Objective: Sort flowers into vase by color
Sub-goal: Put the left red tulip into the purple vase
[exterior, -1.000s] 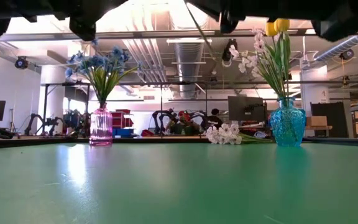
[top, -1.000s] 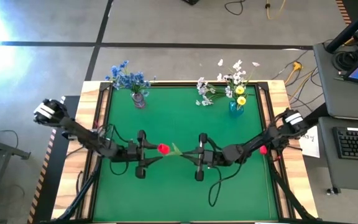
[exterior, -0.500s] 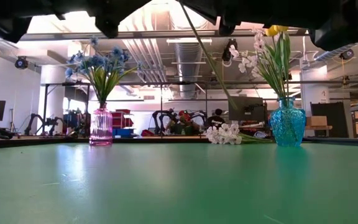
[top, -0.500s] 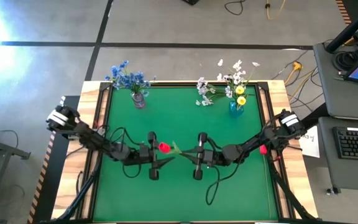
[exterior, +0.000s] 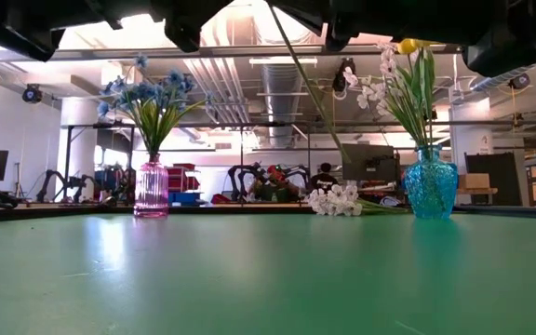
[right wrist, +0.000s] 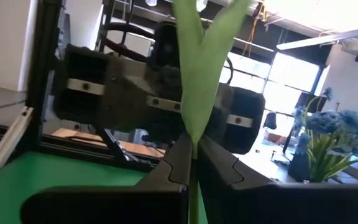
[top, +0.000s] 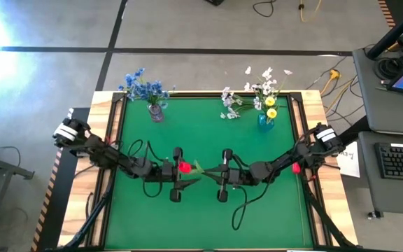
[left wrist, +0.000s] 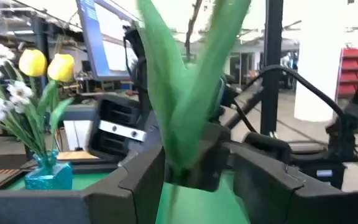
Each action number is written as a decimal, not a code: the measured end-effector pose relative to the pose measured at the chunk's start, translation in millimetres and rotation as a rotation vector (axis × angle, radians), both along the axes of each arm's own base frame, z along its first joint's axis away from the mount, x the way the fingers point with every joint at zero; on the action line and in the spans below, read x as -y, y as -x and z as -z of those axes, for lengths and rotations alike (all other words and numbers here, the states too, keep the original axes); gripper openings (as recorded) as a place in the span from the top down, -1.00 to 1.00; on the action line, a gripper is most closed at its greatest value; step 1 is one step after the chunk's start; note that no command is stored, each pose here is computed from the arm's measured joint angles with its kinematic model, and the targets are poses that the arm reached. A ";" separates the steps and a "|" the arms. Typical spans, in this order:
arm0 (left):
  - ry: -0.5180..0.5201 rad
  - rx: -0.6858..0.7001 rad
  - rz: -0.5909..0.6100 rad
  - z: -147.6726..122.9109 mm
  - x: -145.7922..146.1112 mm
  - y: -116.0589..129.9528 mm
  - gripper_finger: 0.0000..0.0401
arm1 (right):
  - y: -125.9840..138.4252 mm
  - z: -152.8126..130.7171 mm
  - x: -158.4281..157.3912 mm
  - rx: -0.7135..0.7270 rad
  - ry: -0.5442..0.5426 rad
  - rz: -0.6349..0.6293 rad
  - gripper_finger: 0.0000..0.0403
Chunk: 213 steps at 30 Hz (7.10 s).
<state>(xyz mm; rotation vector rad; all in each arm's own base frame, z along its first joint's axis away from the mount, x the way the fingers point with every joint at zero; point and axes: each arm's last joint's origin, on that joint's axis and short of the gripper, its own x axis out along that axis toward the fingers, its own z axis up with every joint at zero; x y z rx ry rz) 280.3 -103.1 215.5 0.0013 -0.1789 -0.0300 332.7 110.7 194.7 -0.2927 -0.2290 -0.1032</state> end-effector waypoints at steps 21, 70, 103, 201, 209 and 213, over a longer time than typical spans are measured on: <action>-0.051 -0.011 -0.052 -6.8 -8.3 -10.1 0.94 | -1.4 0.5 4.3 -0.008 0.015 0.024 0.87; -0.069 -0.525 -0.509 -252.6 -321.6 96.4 1.00 | 1.7 -3.3 19.1 -0.099 -0.075 0.361 -0.30; 0.132 -0.766 -0.533 -211.1 -352.5 119.6 1.00 | -8.0 -0.1 60.5 -0.127 -0.079 0.483 -0.22; 0.332 -0.571 -0.512 -203.2 -145.3 212.4 1.00 | -235.3 29.9 214.0 -0.088 -0.358 0.378 -0.78; 0.320 -0.550 -0.511 -206.9 -143.6 215.0 1.00 | -235.9 38.5 215.9 -0.082 -0.351 0.380 -0.78; 0.330 -0.549 -0.512 -205.5 -143.6 215.0 1.00 | -234.0 55.3 209.1 -0.313 -0.308 0.404 -0.78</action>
